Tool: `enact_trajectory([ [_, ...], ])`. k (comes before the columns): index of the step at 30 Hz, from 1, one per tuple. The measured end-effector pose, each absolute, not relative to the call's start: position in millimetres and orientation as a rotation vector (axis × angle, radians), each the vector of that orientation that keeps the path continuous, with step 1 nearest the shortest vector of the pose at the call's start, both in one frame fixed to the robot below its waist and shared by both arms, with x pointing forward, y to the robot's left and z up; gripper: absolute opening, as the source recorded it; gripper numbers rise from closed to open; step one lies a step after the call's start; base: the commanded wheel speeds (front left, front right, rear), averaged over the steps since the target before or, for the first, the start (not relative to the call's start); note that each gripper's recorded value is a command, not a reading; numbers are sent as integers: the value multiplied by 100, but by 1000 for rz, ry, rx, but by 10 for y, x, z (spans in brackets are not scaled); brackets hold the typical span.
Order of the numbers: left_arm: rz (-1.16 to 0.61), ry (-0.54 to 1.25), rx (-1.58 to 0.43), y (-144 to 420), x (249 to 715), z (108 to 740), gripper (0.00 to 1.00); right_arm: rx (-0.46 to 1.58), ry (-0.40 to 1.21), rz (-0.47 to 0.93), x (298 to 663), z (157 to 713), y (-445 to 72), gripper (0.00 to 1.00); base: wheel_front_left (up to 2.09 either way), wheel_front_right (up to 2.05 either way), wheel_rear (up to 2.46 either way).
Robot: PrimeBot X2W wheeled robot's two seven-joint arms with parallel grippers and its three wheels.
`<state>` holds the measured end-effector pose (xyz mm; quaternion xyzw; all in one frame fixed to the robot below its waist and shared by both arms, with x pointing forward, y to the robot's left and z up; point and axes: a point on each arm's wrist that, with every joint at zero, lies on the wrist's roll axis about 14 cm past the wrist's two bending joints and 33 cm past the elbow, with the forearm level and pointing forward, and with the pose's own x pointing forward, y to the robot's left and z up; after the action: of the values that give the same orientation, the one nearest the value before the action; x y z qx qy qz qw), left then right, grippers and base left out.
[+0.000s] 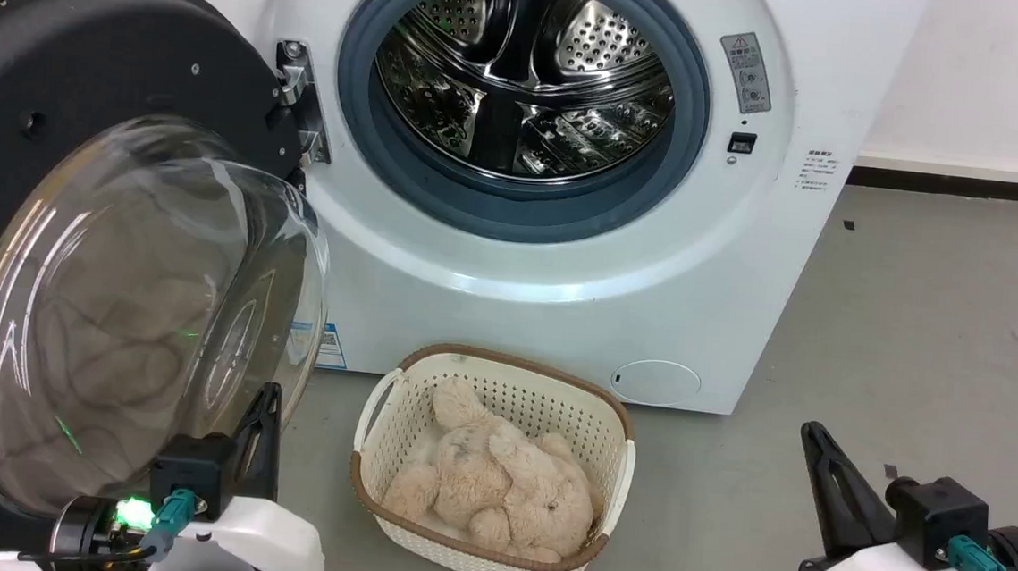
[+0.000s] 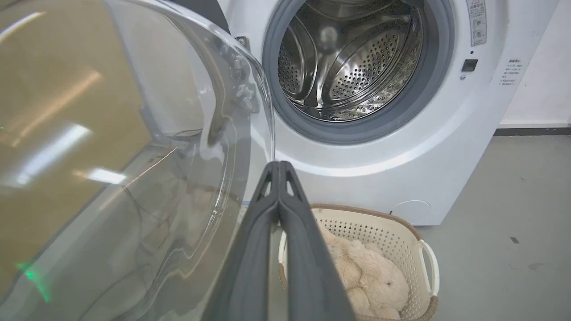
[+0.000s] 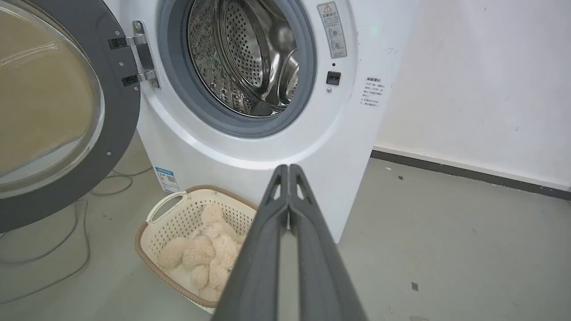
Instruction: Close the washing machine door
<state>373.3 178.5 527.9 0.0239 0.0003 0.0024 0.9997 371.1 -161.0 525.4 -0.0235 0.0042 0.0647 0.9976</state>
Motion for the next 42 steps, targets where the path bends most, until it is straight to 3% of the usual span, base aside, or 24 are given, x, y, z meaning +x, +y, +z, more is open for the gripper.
enact_trajectory([
  [26, 4, 1, 47, 1782, 3733, 5279, 0, -47, 8, 130, 3711, 5254, -1610, 0, 0, 0, 0],
  [27, 5, 1, 47, 1783, 3733, 5277, 100, -46, 9, 129, 3711, 5253, -1611, 100, 0, 0, 0],
  [40, 17, -7, 47, 1786, 3733, 5280, 100, -35, 0, 115, 3718, 5260, -1661, 100, 0, 0, 0],
  [42, 22, -13, 48, 1789, 3732, 5287, 22, -32, -7, 112, 3720, 5269, -1672, 100, 0, 0, 0],
])
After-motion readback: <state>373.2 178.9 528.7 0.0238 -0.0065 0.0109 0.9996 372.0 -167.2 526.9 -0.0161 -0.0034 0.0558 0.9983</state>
